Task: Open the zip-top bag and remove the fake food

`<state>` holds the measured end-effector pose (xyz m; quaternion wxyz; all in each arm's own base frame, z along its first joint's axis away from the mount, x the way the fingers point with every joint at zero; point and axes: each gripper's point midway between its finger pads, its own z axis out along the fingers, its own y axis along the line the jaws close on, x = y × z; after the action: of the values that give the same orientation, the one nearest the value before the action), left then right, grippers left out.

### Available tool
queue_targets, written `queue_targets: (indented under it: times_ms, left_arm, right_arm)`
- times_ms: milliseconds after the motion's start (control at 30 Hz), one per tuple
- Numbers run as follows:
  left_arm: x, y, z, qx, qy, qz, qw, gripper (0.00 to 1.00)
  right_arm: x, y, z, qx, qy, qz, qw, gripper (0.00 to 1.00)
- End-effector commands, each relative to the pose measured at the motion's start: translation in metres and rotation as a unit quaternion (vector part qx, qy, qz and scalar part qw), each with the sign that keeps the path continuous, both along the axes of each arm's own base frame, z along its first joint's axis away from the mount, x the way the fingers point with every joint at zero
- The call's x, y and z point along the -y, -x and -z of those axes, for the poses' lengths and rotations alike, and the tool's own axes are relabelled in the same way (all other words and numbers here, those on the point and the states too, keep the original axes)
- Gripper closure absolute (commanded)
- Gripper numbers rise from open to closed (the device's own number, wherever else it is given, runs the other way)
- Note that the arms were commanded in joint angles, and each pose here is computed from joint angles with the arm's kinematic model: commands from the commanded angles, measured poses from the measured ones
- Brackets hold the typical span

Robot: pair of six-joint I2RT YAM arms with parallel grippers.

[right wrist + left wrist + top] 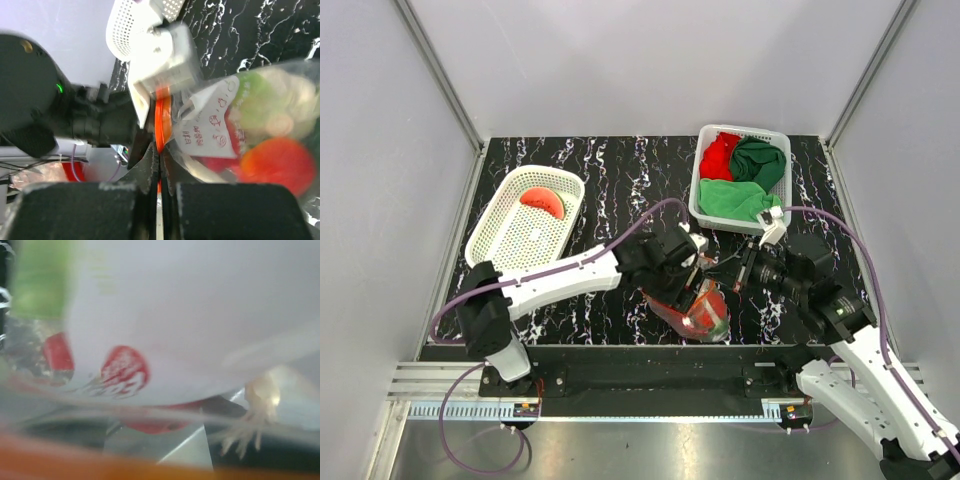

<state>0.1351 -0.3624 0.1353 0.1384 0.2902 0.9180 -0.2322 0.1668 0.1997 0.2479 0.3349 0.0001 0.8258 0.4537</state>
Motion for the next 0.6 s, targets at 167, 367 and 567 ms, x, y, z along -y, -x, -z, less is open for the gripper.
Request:
queue_targets:
  times_ms: [167, 367, 567]
  left_arm:
    - [0.024, -0.055, -0.067, 0.076, 0.080, -0.058, 0.992, 1.00]
    - [0.027, -0.052, -0.098, 0.087, 0.129, -0.058, 0.986, 1.00]
    - [0.019, -0.026, -0.147, 0.089, 0.202, -0.005, 0.975, 1.00]
  right_arm:
    - [0.013, 0.016, 0.029, -0.026, 0.054, -0.011, 0.998, 1.00]
    - [0.015, 0.009, 0.033, -0.034, 0.071, 0.000, 0.997, 1.00]
    - [0.029, -0.003, 0.040, -0.037, 0.100, 0.050, 0.993, 1.00]
